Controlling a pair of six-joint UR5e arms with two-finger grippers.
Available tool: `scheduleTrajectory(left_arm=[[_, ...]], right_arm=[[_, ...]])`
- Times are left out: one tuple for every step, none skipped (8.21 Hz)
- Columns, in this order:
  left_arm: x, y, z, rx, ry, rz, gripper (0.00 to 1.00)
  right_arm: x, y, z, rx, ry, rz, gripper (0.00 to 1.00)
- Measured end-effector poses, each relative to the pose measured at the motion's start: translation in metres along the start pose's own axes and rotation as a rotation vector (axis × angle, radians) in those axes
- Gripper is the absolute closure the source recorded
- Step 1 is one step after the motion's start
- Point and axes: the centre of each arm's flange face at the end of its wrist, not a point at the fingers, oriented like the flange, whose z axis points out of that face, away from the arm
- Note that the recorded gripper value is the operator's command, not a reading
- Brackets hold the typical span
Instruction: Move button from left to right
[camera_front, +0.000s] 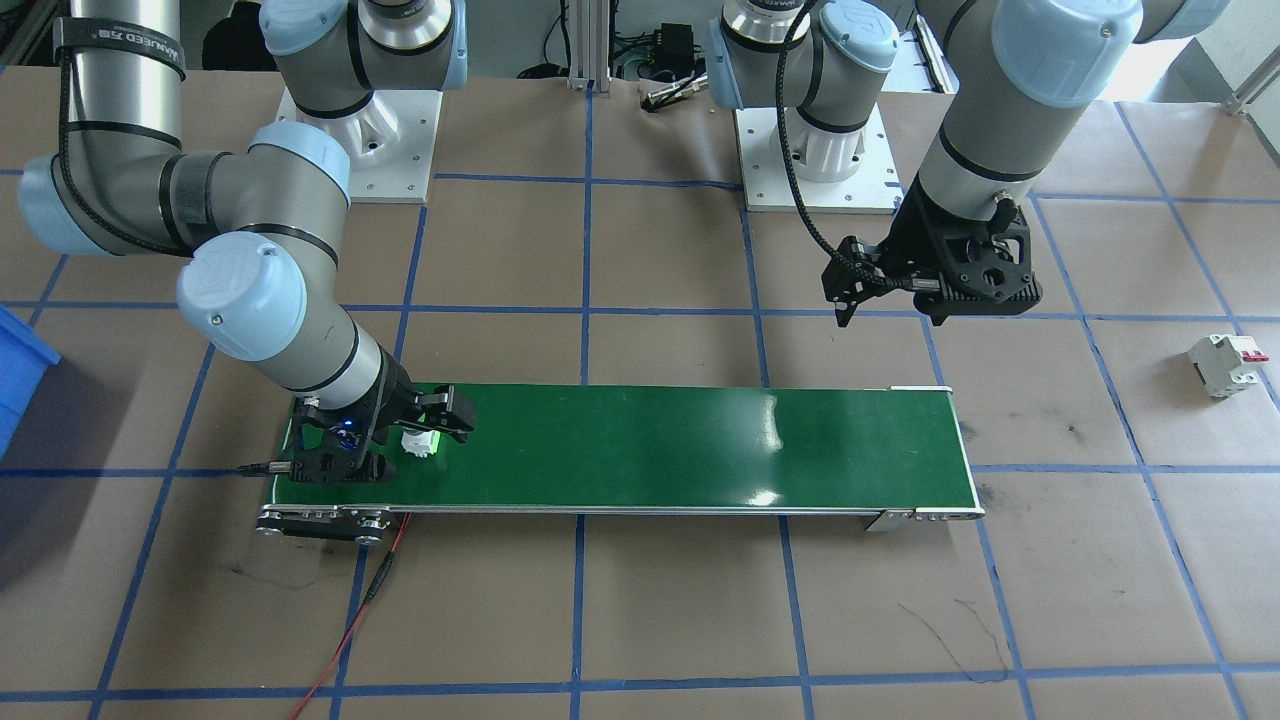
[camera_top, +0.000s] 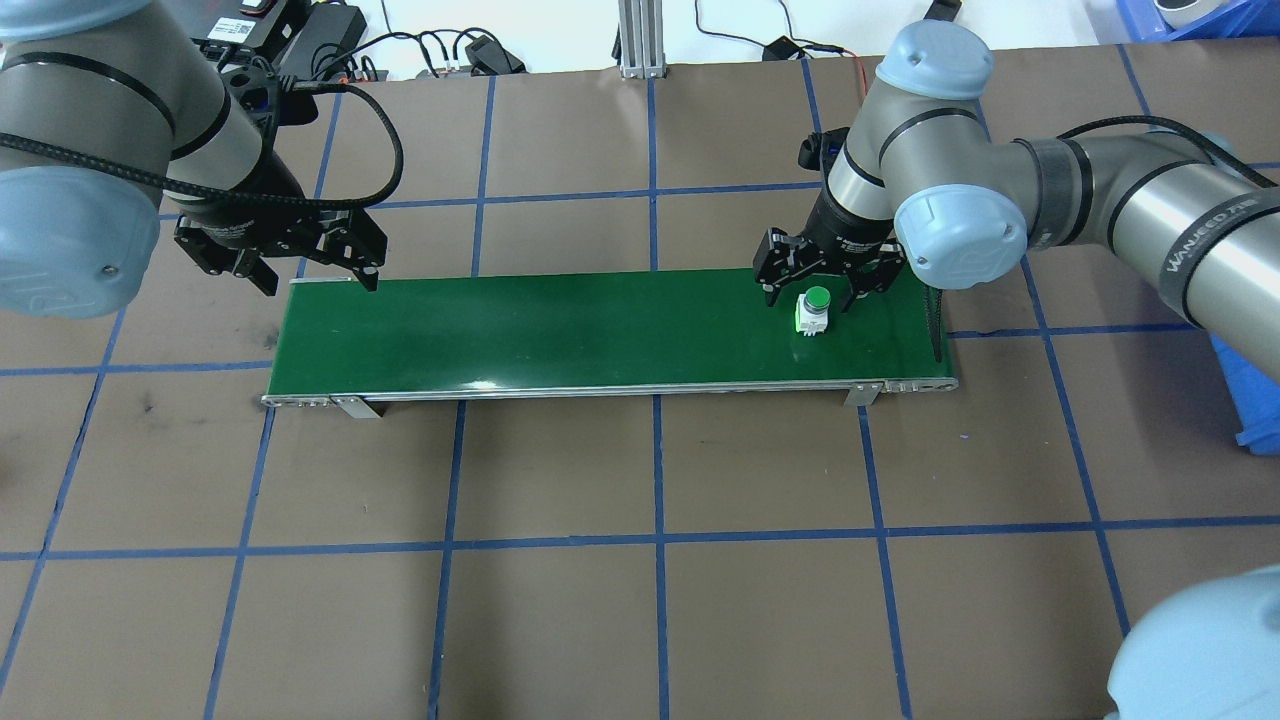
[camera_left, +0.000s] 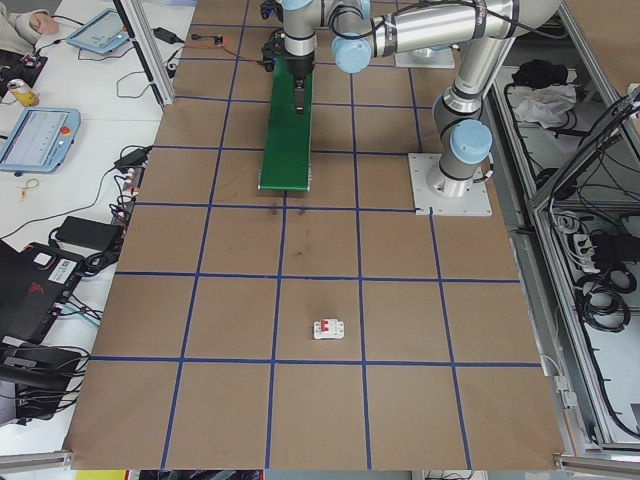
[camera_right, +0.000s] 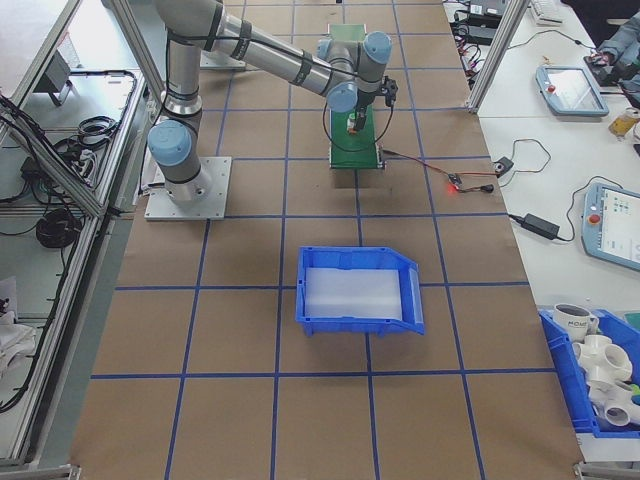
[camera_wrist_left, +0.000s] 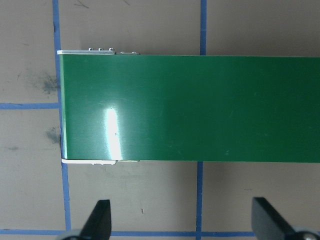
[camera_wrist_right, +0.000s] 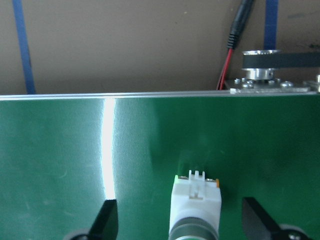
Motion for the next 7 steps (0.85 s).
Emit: scheduleTrajectory(left_arm=[[0.0,0.0,-0.001,0.001,0.0,0.0,0.0],[0.0,0.0,0.0,0.0,0.0,0.0,0.0],[0.0,0.0,0.0,0.001,0.0,0.0,0.0],[0.0,0.0,0.001,0.0,0.0,0.0,0.0],[0.0,0.0,0.001,0.0,0.0,0.0,0.0],[0.0,0.0,0.0,0.001,0.0,0.0,0.0],[0.0,0.0,0.0,0.001,0.0,0.0,0.0]], right_arm=[[0.006,0.002,0.005,-0.03,0.054,-0.038,0.82],[0.012,0.005,0.006,-0.058,0.104,-0.06,1.0],[0.017,0.005,0.005,-0.072,0.138,-0.07,1.0],[0.021,0.004,0.001,-0.071,0.154,-0.072,1.0],[0.03,-0.002,-0.008,-0.057,0.16,-0.064,1.0],[0.043,-0.012,-0.024,-0.033,0.161,-0.052,1.0],[0.06,-0.02,-0.043,-0.024,0.162,-0.054,1.0]])
